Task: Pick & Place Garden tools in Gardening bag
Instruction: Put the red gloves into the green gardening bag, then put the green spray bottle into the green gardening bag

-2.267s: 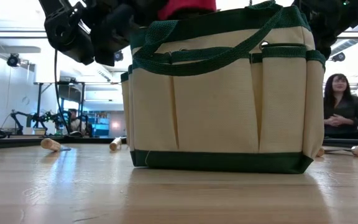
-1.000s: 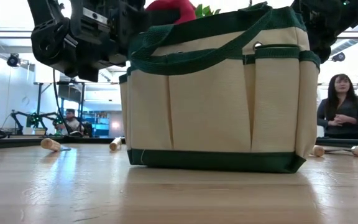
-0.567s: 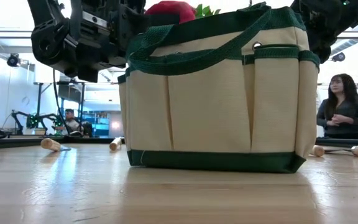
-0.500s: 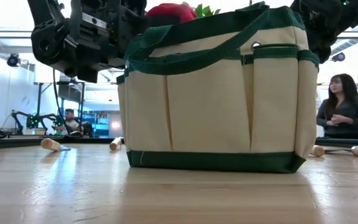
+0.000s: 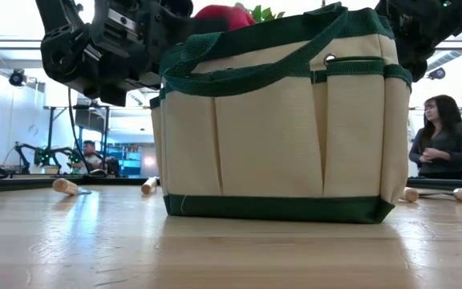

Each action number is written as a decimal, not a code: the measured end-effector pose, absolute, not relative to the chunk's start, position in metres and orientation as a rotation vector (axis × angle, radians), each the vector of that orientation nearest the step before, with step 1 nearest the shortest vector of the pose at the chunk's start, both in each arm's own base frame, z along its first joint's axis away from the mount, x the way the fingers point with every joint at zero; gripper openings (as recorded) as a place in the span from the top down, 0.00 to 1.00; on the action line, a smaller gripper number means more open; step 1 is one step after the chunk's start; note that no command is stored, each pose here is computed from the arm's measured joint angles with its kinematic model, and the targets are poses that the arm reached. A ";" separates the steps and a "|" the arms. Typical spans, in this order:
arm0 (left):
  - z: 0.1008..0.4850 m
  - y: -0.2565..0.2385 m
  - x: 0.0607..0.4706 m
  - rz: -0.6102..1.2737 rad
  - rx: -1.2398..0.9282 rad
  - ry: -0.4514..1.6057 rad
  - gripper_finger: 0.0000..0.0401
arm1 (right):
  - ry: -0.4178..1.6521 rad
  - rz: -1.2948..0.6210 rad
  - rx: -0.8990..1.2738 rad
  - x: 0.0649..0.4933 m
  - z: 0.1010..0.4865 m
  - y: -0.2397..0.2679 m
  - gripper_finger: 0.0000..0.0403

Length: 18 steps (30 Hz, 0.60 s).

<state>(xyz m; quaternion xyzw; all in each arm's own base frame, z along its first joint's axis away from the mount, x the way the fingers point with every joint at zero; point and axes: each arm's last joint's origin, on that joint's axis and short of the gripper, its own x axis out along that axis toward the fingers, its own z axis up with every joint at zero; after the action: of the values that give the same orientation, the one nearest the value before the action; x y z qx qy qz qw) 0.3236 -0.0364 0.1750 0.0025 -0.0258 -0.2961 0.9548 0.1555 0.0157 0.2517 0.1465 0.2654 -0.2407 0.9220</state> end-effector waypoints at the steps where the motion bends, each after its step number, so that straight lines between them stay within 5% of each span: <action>1: 0.175 -0.036 0.324 -0.601 0.005 -0.053 0.56 | 0.545 -0.494 0.301 0.156 0.252 0.016 0.88; 10: 0.175 -0.036 0.324 -0.601 -0.002 -0.051 0.34 | 0.545 -0.494 0.301 0.156 0.252 0.016 0.88; 18: 0.175 -0.036 0.324 -0.599 -0.002 -0.051 0.31 | 0.545 -0.494 0.301 0.155 0.252 0.016 0.88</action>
<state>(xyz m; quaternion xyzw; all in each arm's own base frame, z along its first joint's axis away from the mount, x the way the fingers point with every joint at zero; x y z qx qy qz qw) 0.3236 -0.0357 0.1753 -0.0012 -0.0252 -0.2951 0.9551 0.1555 0.0157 0.2517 0.1465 0.2656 -0.2408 0.9220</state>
